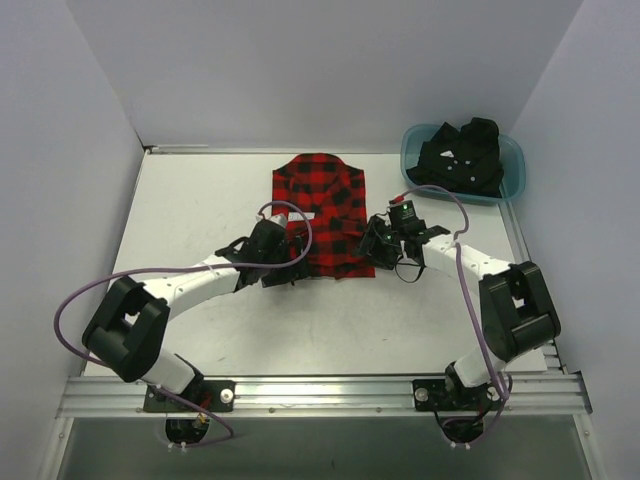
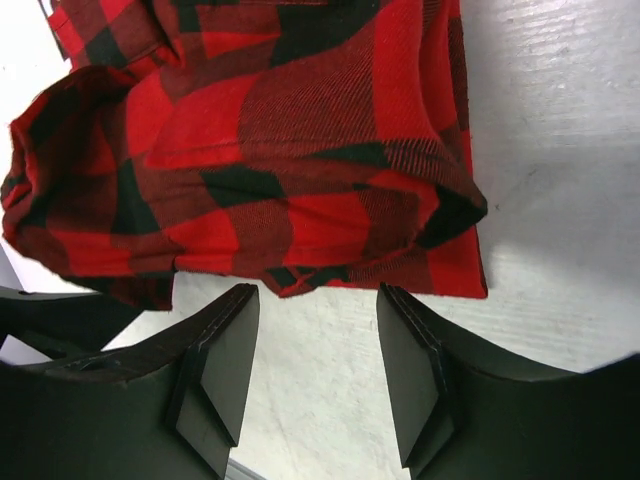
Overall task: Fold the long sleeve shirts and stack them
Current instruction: Fold the shirt
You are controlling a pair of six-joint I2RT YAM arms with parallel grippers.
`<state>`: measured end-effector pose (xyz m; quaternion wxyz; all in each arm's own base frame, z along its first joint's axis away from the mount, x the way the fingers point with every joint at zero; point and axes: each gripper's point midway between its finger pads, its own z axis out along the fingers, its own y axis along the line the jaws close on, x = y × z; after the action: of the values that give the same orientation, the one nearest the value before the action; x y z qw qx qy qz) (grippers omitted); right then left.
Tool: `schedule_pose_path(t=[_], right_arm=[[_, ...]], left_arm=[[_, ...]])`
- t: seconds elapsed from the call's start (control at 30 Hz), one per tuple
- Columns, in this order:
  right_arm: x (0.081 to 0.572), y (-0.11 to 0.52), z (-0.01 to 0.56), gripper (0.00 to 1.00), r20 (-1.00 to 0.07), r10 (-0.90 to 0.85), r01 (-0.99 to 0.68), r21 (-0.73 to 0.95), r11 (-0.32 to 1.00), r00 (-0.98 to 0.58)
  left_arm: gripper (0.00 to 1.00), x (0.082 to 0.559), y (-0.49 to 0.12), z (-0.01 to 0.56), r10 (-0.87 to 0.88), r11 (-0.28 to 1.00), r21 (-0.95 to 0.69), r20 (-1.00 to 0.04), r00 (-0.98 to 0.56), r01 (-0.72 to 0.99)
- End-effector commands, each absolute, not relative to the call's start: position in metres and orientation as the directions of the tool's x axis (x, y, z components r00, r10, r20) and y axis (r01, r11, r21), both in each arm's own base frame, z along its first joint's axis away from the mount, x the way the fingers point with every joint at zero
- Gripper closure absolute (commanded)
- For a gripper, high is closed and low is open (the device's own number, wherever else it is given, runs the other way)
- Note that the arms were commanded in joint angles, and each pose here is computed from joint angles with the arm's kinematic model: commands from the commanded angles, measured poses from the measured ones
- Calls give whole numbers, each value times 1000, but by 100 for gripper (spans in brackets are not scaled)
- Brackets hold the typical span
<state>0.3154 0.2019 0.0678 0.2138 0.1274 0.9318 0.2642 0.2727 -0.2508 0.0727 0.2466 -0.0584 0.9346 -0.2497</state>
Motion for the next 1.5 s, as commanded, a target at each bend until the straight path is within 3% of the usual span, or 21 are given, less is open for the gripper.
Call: schedule_pose_path(t=[0.0,0.3,0.57,0.77,0.93,1.47], right_arm=[[323,212,62,50,-303,397,161,583,797,-867],[315,210,52,49,-264,429,226,558,799,-864],[315,216,45,49,-240,436,247,553,796,-868],[323,219,47,49,-250,436,242,554,797,-865],[340,228,55,50,-263,450,231,584,778,-853],[444,272,106,47,-388,496,100,701,706,-777]], left_arm=[[14,298,-266,92,-235,858,-510,-506,-830,67],[21,308,-277,90,-224,860,-504,-507,-832,75],[35,315,-283,95,-221,859,-505,-516,-827,85],[38,320,-288,97,-217,856,-509,-517,-828,94],[46,324,-291,103,-217,850,-517,-522,-825,104],[49,341,-292,120,-213,850,-512,-552,-806,126]])
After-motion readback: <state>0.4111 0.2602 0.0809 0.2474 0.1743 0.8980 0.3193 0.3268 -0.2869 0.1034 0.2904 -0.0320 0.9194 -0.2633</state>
